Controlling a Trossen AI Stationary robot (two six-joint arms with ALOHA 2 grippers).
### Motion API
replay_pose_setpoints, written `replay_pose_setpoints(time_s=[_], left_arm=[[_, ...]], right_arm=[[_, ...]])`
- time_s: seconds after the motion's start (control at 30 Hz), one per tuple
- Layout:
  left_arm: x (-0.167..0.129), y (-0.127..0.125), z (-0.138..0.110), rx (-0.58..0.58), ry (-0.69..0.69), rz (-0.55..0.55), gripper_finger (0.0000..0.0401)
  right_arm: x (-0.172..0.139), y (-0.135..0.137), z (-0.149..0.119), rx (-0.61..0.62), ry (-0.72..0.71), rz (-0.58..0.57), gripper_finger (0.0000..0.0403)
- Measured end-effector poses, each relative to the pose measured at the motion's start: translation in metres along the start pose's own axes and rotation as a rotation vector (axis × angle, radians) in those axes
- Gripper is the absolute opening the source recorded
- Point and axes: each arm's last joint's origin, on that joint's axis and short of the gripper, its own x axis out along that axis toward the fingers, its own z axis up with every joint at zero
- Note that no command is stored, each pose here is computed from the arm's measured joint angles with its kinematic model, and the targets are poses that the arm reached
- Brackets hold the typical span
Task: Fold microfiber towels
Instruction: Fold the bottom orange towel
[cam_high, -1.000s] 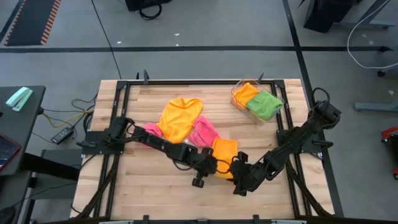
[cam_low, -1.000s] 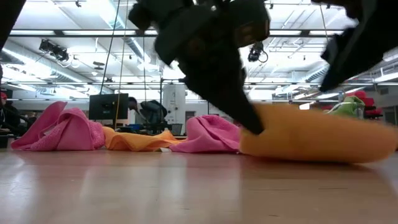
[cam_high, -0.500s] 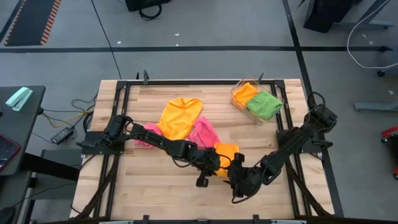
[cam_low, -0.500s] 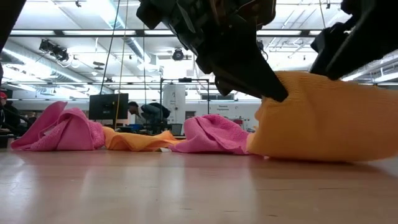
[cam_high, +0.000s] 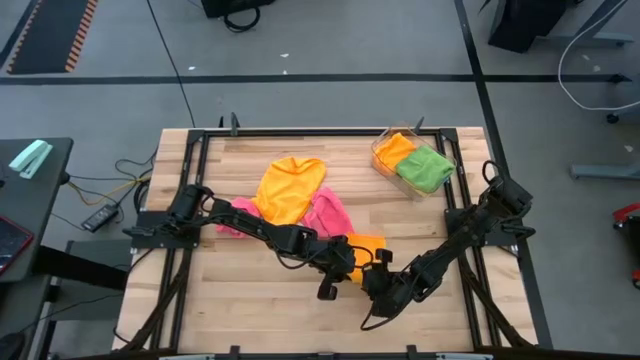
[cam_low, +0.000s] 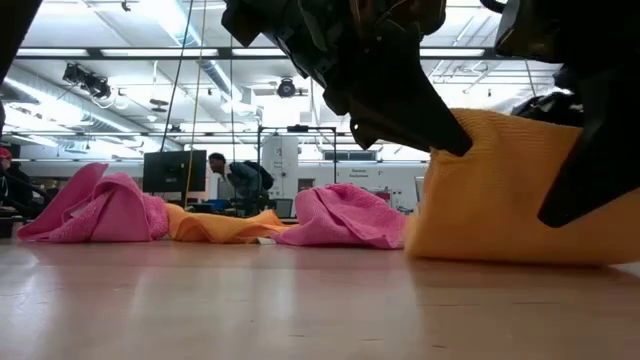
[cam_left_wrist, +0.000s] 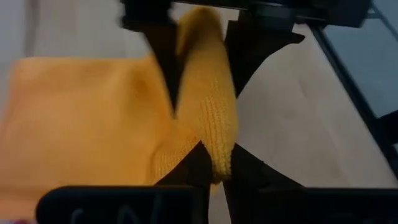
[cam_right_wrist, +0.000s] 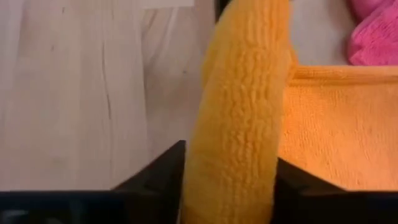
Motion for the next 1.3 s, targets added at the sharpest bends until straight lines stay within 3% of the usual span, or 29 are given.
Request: replay_pose_setpoints(time_s=[0.2,0.3,0.53,0.77,1.0,1.3], left_arm=[[0.0,0.001,0.0,0.01,0.0,0.019,0.0089],[-0.004,-0.002,0.002,-0.006,0.005,-0.04,0.0127],[-0.026,-0.007,0.011,-0.007,0.033,-0.08,0.0176],[-0.03,-0.016,0.0,-0.007,0.143,-0.081,0.0161],[-0.029,-0.036,-0.003,0.021,0.144,-0.052,0.0125],[-0.029,-0.042,-0.006,-0.005,0.163,-0.052,0.0089]], right_arm=[[0.0,0.001,0.0,0.049,0.025,0.035,0.0046],[-0.001,0.003,0.001,0.071,0.039,0.08,0.0014],[-0.006,0.019,0.012,0.138,0.023,0.345,0.0014],[-0.012,0.031,0.021,0.219,0.035,0.583,0.0014],[-0.004,0.018,0.023,0.164,0.083,0.546,0.0014],[0.016,-0.011,0.03,0.111,0.091,0.55,0.0012]])
